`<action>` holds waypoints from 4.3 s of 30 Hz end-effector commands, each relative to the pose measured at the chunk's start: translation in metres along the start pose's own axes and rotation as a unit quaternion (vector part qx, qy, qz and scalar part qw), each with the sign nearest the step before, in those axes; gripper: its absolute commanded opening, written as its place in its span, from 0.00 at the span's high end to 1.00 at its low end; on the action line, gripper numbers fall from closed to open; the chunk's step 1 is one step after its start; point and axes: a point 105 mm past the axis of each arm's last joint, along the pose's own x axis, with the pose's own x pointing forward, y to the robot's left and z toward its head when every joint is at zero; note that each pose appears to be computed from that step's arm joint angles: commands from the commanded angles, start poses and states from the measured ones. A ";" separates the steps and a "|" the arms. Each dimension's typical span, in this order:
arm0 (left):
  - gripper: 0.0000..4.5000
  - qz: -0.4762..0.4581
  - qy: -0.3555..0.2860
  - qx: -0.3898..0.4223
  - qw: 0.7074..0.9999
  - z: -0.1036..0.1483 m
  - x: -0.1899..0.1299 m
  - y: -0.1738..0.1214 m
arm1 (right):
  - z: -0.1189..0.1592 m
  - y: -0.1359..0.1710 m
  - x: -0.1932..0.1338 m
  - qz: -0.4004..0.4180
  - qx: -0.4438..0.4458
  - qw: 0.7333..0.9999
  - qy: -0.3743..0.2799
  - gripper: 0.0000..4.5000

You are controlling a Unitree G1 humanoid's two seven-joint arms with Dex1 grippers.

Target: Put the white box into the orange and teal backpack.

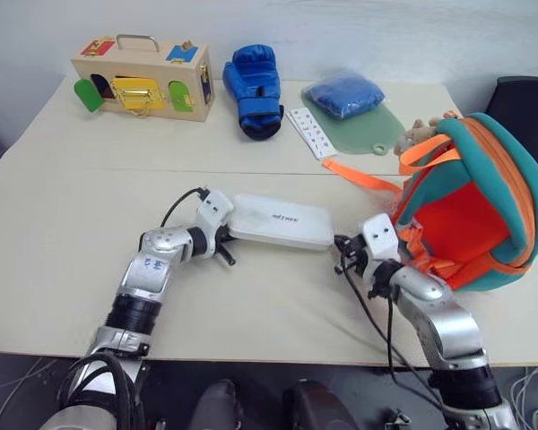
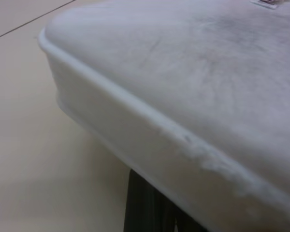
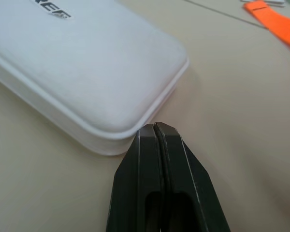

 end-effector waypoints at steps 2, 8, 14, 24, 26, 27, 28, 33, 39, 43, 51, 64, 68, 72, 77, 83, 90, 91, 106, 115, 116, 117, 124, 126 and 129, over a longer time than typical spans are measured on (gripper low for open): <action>0.99 0.007 0.029 0.009 1.000 -0.011 -0.027 0.009 | 0.013 0.001 -0.014 -0.001 -0.013 1.000 -0.018 1.00; 0.99 0.014 0.075 0.021 0.997 -0.028 -0.057 0.025 | 0.012 -0.009 -0.020 -0.019 -0.017 1.000 -0.012 1.00; 0.99 0.034 0.063 0.007 0.997 -0.018 -0.054 0.042 | 0.015 -0.030 -0.013 -0.049 -0.027 0.998 -0.012 1.00; 0.99 0.009 0.028 0.001 1.000 -0.002 -0.025 0.023 | 0.019 -0.007 0.009 0.006 -0.011 1.000 -0.021 1.00; 0.99 0.006 0.028 0.001 1.000 -0.002 -0.025 0.020 | 0.019 0.001 0.008 0.024 -0.004 0.999 -0.020 1.00; 0.99 0.003 0.028 0.001 1.000 -0.002 -0.026 0.019 | 0.019 0.003 0.007 0.029 -0.002 0.999 -0.018 1.00; 0.99 0.002 0.028 0.002 1.000 -0.003 -0.028 0.019 | 0.017 0.004 0.007 0.031 -0.002 0.999 -0.016 1.00; 0.99 -0.011 0.027 0.004 1.000 -0.003 -0.036 0.016 | 0.014 0.005 -0.001 0.036 0.000 0.999 -0.009 1.00; 0.99 -0.038 0.040 0.016 0.998 -0.007 -0.048 0.005 | 0.017 0.013 -0.011 0.055 0.007 0.998 -0.012 1.00; 0.99 -0.017 0.061 0.001 0.998 -0.017 -0.062 0.014 | 0.017 0.010 -0.017 0.048 0.002 0.999 -0.008 1.00; 0.67 -0.063 0.064 -0.231 0.969 -0.025 -0.065 0.035 | 0.009 -0.021 -0.010 0.005 -0.071 0.997 0.018 1.00; 0.00 -0.127 0.098 -0.381 0.911 -0.015 -0.040 0.043 | 0.005 -0.018 0.001 0.035 -0.116 0.992 0.024 1.00; 0.00 -0.148 0.143 -0.367 0.907 -0.023 -0.026 0.030 | 0.005 -0.011 0.005 0.044 -0.121 0.991 0.022 1.00; 0.00 -0.174 0.165 -0.362 0.901 -0.027 -0.016 0.017 | 0.005 -0.009 0.009 0.043 -0.125 0.991 0.021 1.00; 0.00 -0.218 0.173 -0.371 0.886 -0.018 0.001 -0.003 | 0.006 -0.009 0.010 0.040 -0.128 0.991 0.018 1.00; 0.00 -0.259 0.151 -0.370 0.879 0.001 0.020 -0.021 | 0.003 -0.011 0.007 0.036 -0.131 0.991 0.020 1.00; 0.14 -0.270 0.109 -0.385 0.876 0.018 0.020 -0.017 | -0.004 -0.011 0.001 0.030 -0.130 0.991 0.026 1.00; 0.16 -0.271 0.105 -0.387 0.875 0.019 0.020 -0.017 | -0.004 -0.011 0.000 0.030 -0.129 0.991 0.026 1.00; 0.69 -0.331 -0.023 -0.420 0.845 0.064 -0.006 -0.006 | 0.001 -0.018 -0.065 -0.059 -0.080 0.995 0.008 0.82; 0.70 -0.311 -0.089 -0.417 0.849 0.088 -0.026 -0.003 | 0.023 -0.035 -0.149 -0.231 0.028 0.972 -0.037 0.15; 0.70 -0.306 -0.103 -0.408 0.854 0.091 -0.029 -0.002 | 0.030 -0.043 -0.151 -0.253 0.041 0.965 -0.057 0.07; 0.70 -0.305 -0.122 -0.397 0.857 0.097 -0.033 0.000 | 0.035 -0.050 -0.149 -0.268 0.058 0.959 -0.078 0.01; 0.70 -0.246 -0.188 -0.333 0.890 0.120 -0.045 0.015 | 0.052 -0.085 -0.114 -0.271 0.137 0.942 -0.140 0.01; 0.70 -0.238 -0.209 -0.325 0.891 0.125 -0.050 0.018 | 0.056 -0.095 -0.105 -0.273 0.150 0.938 -0.152 0.01; 0.70 -0.223 -0.228 -0.311 0.895 0.129 -0.057 0.023 | 0.061 -0.115 -0.089 -0.283 0.158 0.931 -0.166 0.01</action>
